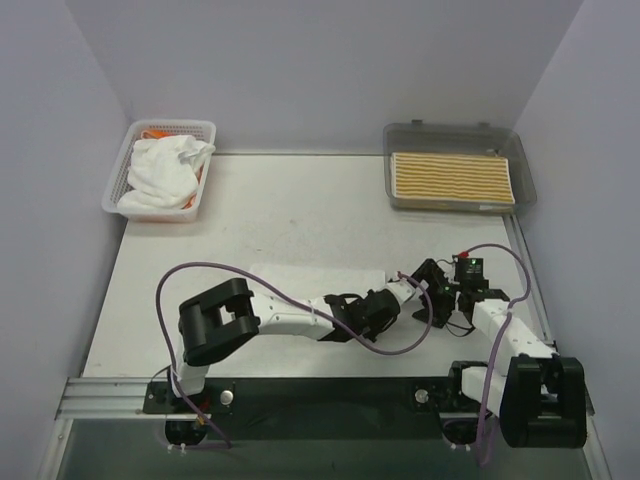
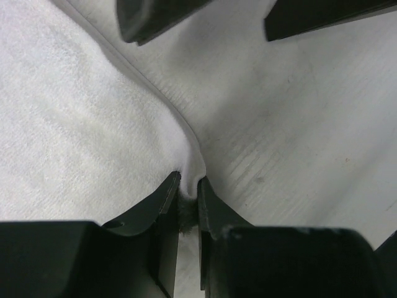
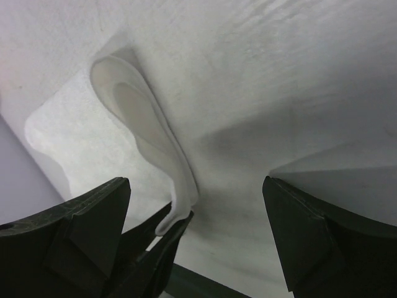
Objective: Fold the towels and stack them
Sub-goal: Neatly place the folded towel into the bin
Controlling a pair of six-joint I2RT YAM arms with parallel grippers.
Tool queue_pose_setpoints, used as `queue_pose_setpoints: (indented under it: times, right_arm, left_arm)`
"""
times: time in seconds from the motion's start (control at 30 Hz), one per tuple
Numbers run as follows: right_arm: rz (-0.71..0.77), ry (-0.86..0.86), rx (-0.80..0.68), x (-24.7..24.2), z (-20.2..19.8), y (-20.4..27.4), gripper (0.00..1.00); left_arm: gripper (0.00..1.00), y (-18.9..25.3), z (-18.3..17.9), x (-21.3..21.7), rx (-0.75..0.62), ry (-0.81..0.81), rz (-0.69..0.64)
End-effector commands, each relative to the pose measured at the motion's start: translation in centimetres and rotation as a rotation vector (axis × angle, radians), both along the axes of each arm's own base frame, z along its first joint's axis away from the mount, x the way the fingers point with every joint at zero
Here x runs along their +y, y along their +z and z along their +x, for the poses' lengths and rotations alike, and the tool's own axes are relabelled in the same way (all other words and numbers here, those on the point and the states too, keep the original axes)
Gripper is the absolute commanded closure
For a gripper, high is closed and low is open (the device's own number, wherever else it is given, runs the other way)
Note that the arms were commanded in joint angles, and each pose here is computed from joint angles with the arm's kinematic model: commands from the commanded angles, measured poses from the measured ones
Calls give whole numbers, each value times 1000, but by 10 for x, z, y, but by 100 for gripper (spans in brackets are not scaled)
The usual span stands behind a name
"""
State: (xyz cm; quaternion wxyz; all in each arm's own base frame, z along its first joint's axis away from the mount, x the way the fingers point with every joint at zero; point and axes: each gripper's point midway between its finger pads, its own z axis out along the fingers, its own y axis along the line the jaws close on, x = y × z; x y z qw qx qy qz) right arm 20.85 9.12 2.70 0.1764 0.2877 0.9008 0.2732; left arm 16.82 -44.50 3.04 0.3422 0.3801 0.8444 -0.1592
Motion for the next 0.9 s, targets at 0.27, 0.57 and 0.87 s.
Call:
queue_pose_setpoints:
  times: [0.27, 0.57, 0.87]
  right_arm:
    - [222, 42, 17, 50, 13, -7, 8]
    - [233, 65, 55, 65, 9, -16, 8]
    - [263, 78, 85, 90, 8, -26, 12]
  left_arm:
    - [100, 53, 17, 0, 19, 68, -204]
    - [100, 66, 23, 6, 25, 100, -244]
    - [100, 76, 30, -7, 37, 133, -313]
